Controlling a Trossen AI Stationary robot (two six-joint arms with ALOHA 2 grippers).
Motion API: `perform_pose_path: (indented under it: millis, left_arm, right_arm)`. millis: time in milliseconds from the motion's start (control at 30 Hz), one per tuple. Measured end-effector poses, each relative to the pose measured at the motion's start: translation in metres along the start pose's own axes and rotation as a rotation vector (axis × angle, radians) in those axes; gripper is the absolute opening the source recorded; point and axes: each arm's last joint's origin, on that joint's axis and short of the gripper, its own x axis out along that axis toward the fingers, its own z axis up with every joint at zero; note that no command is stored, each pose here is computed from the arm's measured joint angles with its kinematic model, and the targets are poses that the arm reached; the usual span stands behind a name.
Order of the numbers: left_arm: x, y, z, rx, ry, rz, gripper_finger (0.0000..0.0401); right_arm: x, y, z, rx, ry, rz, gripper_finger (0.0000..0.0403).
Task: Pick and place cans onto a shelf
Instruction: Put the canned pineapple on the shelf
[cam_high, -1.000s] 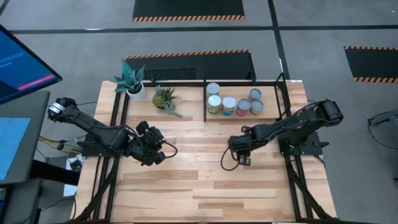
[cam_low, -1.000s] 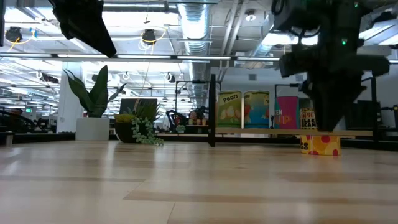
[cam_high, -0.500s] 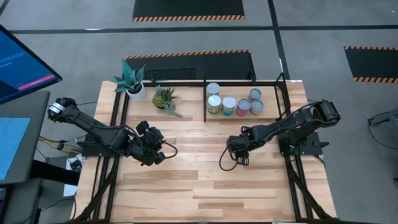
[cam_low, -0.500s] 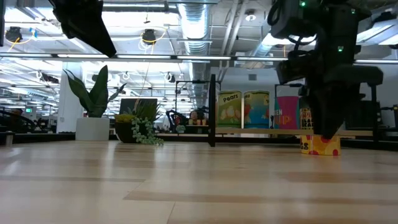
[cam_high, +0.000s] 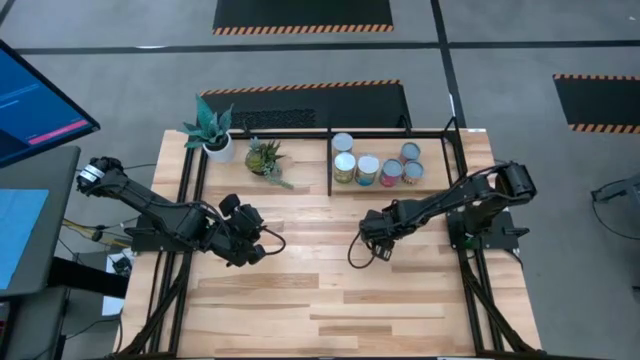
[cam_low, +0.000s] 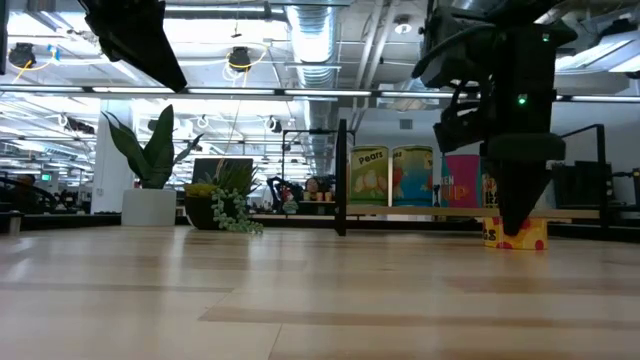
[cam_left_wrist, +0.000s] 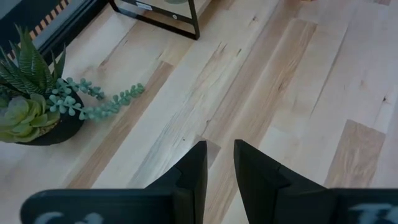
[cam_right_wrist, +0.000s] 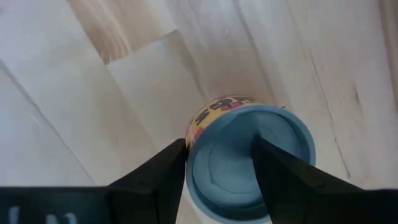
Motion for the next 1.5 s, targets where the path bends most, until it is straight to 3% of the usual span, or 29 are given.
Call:
perform_pose_path:
  millis: [167,367,667,800,900,1033,1200,1333,1500]
  left_arm:
    - [0.0,0.0,0.0,0.0,0.0,0.0,0.007]
    - [0.0,0.0,0.0,0.0,0.0,0.0,0.007]
    - [0.0,0.0,0.0,0.0,0.0,0.0,0.007]
    - [0.0,0.0,0.0,0.0,0.0,0.0,0.007]
    - [0.0,0.0,0.0,0.0,0.0,0.0,0.007]
    - [0.0,0.0,0.0,-0.001,0.0,0.0,0.007]
    - [0.0,0.0,0.0,0.0,0.0,-0.001,0.007]
    - [0.0,0.0,0.0,-0.001,-0.001,-0.002,0.007]
    - [0.0,0.0,0.0,-0.002,-0.003,-0.001,0.007]
  right_arm:
    - [0.0,0.001,-0.002,0.093,-0.038,-0.036,0.0186]
    - [0.0,0.003,-0.003,0.151,-0.054,-0.055,0.0127]
    - [-0.002,0.012,-0.009,0.11,-0.081,-0.067,0.002]
    - [-0.008,0.016,-0.013,0.082,-0.096,-0.056,0.001]
    - [-0.024,0.02,-0.018,0.031,-0.086,-0.06,0.0005]
    - [-0.07,0.025,-0.021,-0.019,-0.125,-0.026,0.0005]
    - [-0.12,0.016,-0.04,-0.1,-0.152,-0.088,0.0005]
    - [-0.149,-0.007,-0.059,-0.091,-0.115,-0.168,0.0004]
    - [-0.171,-0.044,-0.072,0.068,-0.177,-0.226,0.0005]
